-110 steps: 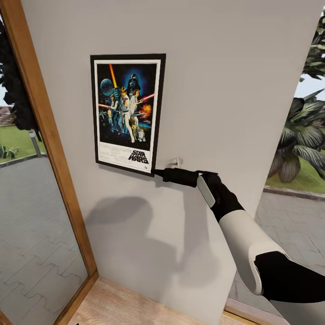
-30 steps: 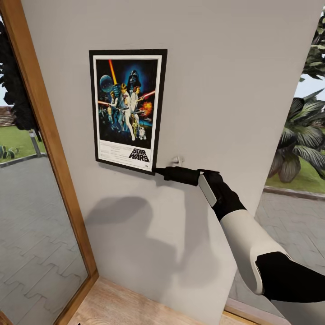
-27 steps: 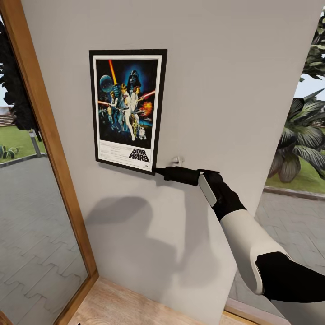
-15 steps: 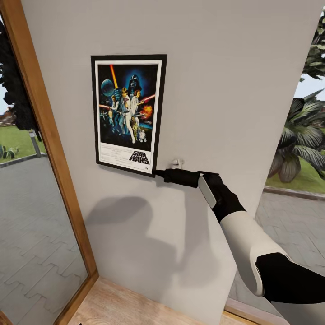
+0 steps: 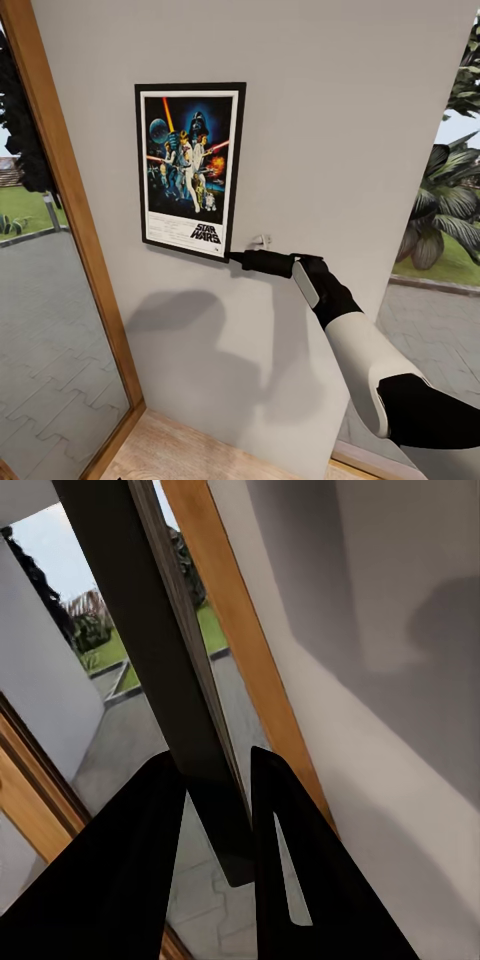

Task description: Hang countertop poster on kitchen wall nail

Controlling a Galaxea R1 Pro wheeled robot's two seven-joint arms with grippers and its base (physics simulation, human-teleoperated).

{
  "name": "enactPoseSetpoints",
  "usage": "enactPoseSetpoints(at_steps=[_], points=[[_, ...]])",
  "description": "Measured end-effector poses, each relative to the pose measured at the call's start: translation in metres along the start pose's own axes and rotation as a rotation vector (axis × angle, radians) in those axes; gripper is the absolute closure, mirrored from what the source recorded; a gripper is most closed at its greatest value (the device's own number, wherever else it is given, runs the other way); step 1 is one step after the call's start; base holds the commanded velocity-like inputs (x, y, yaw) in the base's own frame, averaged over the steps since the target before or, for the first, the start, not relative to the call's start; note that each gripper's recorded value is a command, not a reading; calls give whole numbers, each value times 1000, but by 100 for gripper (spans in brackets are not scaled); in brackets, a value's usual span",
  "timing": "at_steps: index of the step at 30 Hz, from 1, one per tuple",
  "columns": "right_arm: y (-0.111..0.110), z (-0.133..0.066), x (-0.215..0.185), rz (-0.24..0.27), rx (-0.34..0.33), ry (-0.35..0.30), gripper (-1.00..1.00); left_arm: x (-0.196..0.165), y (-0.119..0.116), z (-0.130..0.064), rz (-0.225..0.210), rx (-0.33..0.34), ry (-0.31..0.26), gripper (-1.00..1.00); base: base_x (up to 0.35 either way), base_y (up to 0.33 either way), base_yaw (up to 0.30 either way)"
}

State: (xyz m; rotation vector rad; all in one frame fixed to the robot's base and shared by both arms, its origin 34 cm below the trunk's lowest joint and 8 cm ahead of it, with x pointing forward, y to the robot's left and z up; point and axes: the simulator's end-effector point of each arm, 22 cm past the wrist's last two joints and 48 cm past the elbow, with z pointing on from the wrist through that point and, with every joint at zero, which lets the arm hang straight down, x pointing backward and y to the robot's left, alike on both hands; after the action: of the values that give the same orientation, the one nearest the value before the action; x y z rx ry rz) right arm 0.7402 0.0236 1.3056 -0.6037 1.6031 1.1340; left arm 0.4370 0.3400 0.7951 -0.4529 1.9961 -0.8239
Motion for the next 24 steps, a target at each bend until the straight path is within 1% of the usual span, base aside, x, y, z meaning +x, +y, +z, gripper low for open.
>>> enactPoseSetpoints(at_steps=[24], points=[[1, 1, -1, 0, 0, -2, 100, 0, 0, 0, -1, 1, 1, -100, 0, 0, 0]])
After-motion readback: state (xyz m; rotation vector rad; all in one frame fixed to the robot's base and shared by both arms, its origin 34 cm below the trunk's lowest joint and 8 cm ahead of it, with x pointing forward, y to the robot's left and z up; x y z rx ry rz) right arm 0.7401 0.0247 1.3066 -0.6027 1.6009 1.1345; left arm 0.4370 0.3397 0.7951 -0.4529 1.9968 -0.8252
